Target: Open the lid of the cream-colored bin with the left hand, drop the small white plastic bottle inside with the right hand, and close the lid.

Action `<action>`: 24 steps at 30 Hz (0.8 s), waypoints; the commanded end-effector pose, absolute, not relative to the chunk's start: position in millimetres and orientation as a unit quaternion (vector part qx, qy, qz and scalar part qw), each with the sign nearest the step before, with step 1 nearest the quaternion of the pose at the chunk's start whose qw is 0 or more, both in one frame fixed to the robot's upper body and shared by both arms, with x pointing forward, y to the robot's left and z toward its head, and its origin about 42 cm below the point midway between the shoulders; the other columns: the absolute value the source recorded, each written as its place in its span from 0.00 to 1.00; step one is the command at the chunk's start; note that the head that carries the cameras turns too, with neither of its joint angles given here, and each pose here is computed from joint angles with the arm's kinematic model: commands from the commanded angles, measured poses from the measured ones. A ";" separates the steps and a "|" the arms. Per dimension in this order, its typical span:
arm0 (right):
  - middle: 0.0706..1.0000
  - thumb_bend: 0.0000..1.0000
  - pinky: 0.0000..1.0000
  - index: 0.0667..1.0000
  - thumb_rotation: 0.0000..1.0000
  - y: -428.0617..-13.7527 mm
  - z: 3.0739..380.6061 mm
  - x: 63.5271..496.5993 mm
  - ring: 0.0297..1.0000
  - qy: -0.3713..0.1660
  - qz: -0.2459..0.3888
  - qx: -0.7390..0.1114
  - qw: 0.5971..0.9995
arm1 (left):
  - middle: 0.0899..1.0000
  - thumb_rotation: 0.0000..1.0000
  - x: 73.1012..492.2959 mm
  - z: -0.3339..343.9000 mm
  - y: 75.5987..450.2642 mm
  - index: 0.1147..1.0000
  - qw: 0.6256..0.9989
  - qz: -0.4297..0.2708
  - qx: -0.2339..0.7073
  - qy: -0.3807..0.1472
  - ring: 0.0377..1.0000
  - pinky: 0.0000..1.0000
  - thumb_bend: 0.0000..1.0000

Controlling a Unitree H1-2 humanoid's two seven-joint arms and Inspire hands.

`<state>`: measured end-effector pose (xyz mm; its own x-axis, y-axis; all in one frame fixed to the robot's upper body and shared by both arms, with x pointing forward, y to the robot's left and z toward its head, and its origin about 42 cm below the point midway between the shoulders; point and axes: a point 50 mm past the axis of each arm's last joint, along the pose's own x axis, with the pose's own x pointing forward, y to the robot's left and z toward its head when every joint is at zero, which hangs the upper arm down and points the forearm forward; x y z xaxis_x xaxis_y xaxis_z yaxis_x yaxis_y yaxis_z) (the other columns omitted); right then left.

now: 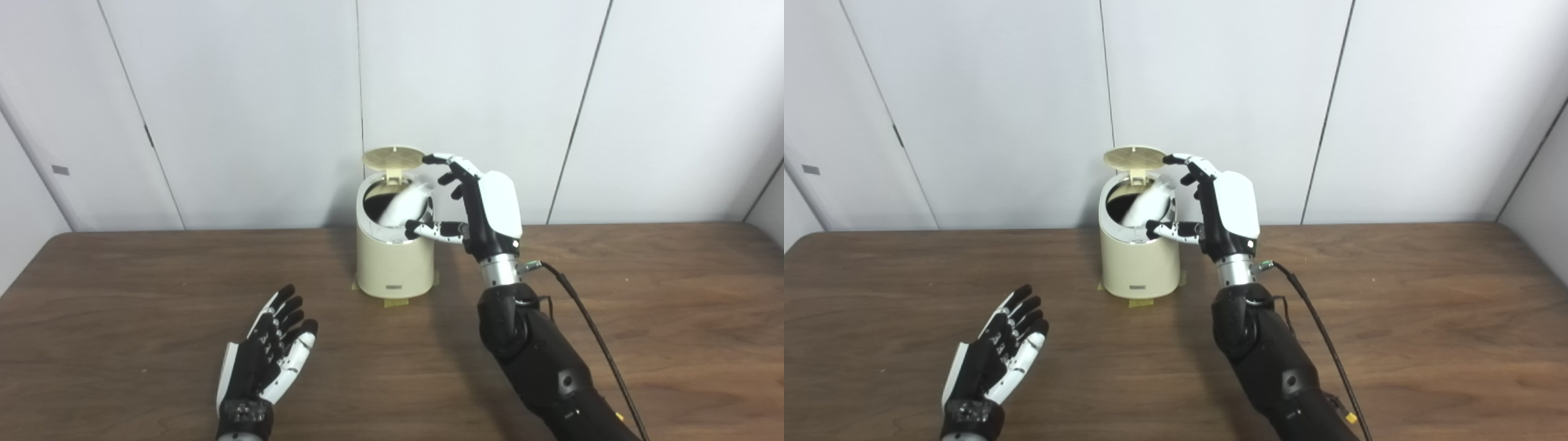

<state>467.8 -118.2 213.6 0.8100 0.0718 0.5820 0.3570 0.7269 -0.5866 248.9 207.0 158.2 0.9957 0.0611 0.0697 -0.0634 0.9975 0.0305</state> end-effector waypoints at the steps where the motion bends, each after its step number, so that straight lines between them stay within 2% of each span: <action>1: 0.75 0.97 0.46 0.72 0.11 -114.7 236.1 473.4 0.63 -0.329 -0.090 -0.359 0.869 | 0.90 0.40 236.9 158.8 205.3 0.95 0.998 0.033 0.014 -0.048 0.89 0.85 0.49; 11: 0.75 0.96 0.46 0.71 0.11 -115.6 235.1 472.9 0.64 -0.322 -0.081 -0.363 0.871 | 0.89 0.41 236.8 160.0 205.5 0.93 0.998 0.032 0.017 -0.048 0.88 0.86 0.51; 15: 0.72 0.92 0.46 0.69 0.07 -117.8 236.2 471.4 0.63 -0.331 -0.085 -0.345 0.874 | 0.89 0.41 236.7 159.9 205.9 0.93 0.998 0.034 0.018 -0.048 0.88 0.85 0.52; 20: 0.71 0.86 0.44 0.69 0.09 -124.7 241.3 467.7 0.61 -0.336 -0.092 -0.337 0.875 | 0.89 0.42 236.6 159.7 207.0 0.93 0.998 0.033 0.018 -0.047 0.88 0.86 0.51; 24: 0.70 0.87 0.42 0.68 0.10 -134.8 245.5 464.2 0.58 -0.340 -0.118 -0.319 0.877 | 0.90 0.41 238.1 159.2 209.6 0.93 0.998 0.034 0.017 -0.046 0.89 0.85 0.50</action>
<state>458.8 -133.0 213.9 0.8055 0.0318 0.5918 0.3742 0.7471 -0.5494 249.0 207.9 158.2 0.9957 0.0612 0.0698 -0.0636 0.9974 0.0328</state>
